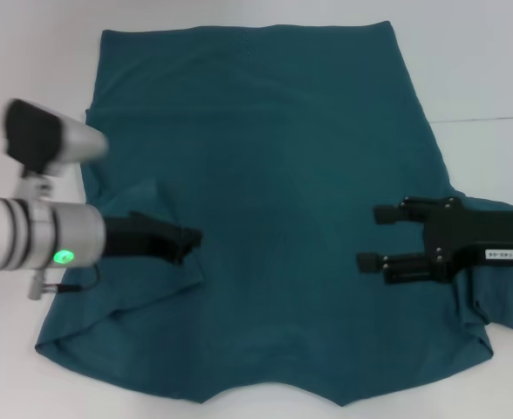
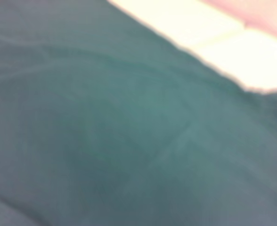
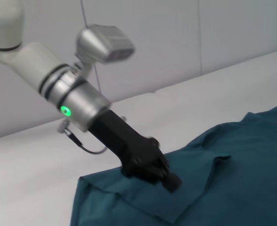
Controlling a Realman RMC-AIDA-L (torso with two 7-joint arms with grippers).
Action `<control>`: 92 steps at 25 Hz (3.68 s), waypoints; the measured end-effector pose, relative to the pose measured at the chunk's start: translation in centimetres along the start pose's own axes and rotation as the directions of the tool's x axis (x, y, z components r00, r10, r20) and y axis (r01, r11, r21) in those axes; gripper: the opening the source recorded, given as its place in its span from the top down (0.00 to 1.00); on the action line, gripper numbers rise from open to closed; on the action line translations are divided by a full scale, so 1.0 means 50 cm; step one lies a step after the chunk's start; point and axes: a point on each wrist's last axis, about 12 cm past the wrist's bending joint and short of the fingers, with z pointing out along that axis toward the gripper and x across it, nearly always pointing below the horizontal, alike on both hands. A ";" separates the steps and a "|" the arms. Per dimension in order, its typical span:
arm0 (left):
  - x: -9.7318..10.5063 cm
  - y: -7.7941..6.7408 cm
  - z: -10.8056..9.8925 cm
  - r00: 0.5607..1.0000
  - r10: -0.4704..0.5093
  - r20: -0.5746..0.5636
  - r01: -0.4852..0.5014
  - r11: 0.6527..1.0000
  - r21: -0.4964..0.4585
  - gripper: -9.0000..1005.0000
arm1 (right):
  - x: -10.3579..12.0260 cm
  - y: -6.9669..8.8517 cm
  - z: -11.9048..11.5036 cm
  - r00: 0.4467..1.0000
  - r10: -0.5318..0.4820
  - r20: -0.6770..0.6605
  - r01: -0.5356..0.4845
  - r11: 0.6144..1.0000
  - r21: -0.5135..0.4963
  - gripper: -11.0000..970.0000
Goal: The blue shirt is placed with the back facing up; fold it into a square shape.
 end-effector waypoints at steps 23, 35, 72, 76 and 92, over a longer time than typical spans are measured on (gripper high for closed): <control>0.091 0.012 -0.169 0.965 -0.215 0.149 0.152 0.924 0.350 0.62 | -0.058 -0.017 -0.080 0.712 0.314 -0.628 -0.108 0.933 0.344 0.11; 0.104 0.013 -0.171 0.961 -0.233 0.150 0.172 0.925 0.338 0.20 | -0.063 -0.036 -0.036 0.618 0.335 -0.711 0.031 0.894 0.448 0.19; 0.094 0.026 -0.171 0.959 -0.231 0.165 0.175 0.939 0.297 0.15 | -0.020 -0.050 0.027 0.555 0.365 -0.747 0.063 0.877 0.475 0.20; 0.094 0.027 -0.172 0.958 -0.236 0.165 0.180 0.938 0.297 0.15 | -0.018 -0.051 0.029 0.549 0.365 -0.752 0.065 0.878 0.474 0.20; 0.096 0.026 -0.168 0.958 -0.238 0.161 0.184 0.937 0.296 0.15 | -0.015 -0.052 0.033 0.541 0.366 -0.757 0.064 0.880 0.471 0.27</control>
